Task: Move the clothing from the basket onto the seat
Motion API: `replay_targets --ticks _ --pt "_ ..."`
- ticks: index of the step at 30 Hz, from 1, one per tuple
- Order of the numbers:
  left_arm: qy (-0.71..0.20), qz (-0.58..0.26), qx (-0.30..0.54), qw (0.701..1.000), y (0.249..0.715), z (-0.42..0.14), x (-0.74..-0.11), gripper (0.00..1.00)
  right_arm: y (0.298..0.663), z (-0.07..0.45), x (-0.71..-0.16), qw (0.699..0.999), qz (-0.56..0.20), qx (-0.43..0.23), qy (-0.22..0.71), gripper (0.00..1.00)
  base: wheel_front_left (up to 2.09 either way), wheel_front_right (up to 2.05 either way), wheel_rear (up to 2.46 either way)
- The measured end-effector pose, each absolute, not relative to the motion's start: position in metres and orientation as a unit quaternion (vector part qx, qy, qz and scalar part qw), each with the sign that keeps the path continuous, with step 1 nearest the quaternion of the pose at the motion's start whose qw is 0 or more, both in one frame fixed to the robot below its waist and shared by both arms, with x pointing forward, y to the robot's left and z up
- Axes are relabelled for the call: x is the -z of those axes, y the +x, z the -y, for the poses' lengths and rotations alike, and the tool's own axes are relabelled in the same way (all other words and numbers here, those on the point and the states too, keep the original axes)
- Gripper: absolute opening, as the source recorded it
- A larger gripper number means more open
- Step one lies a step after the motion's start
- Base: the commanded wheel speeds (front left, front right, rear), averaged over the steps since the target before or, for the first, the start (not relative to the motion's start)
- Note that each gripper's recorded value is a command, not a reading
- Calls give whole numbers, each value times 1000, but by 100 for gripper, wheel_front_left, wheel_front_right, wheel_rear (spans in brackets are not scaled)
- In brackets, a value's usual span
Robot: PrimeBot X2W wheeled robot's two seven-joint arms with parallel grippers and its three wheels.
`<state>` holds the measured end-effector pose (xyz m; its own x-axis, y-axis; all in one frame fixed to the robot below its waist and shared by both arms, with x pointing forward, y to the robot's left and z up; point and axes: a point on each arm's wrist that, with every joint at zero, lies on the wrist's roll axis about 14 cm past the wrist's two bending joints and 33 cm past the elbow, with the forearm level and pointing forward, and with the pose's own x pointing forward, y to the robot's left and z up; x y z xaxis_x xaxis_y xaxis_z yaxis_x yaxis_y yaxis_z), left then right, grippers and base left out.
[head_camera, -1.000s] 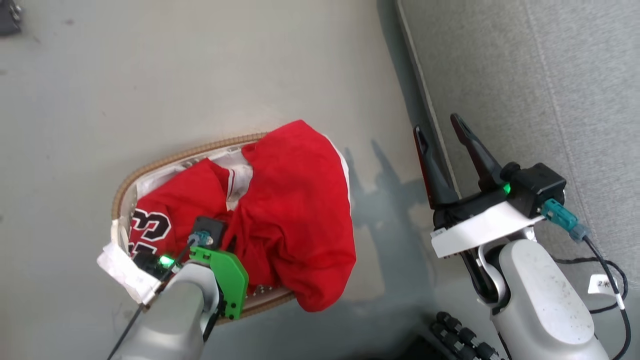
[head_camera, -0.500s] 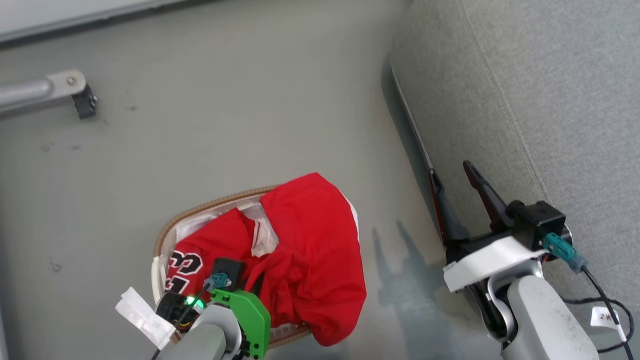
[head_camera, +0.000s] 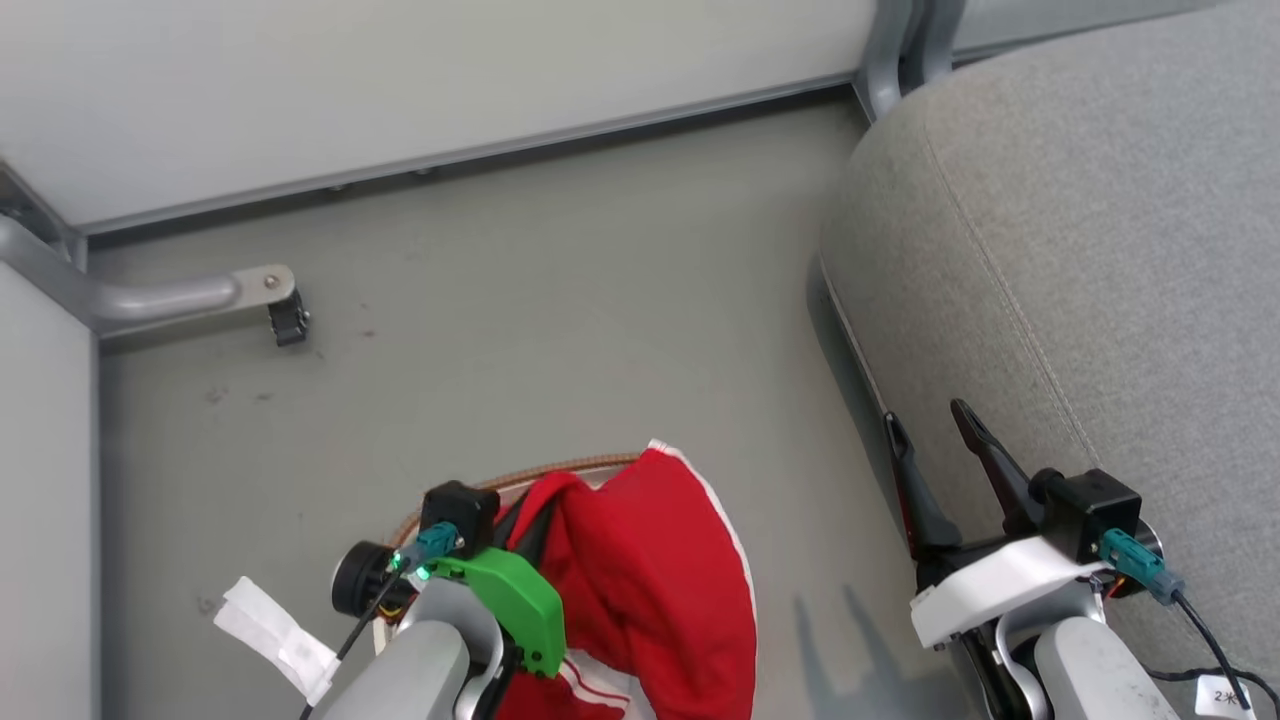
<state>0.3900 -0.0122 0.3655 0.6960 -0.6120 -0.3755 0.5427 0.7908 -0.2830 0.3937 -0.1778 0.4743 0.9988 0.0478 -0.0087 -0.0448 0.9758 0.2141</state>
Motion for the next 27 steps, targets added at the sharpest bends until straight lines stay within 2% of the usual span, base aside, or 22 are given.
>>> replay_targets --ticks 11,18,27 --pt "-106 -43 309 944 413 16 -485 0 375 165 -492 993 17 -42 113 100 0 0 0" --pt "-124 62 314 939 415 18 -558 0 366 163 -501 992 29 -45 117 100 0 0 0" --pt "-126 136 317 930 416 15 -609 0 361 149 -502 990 29 -65 123 100 0 0 0"
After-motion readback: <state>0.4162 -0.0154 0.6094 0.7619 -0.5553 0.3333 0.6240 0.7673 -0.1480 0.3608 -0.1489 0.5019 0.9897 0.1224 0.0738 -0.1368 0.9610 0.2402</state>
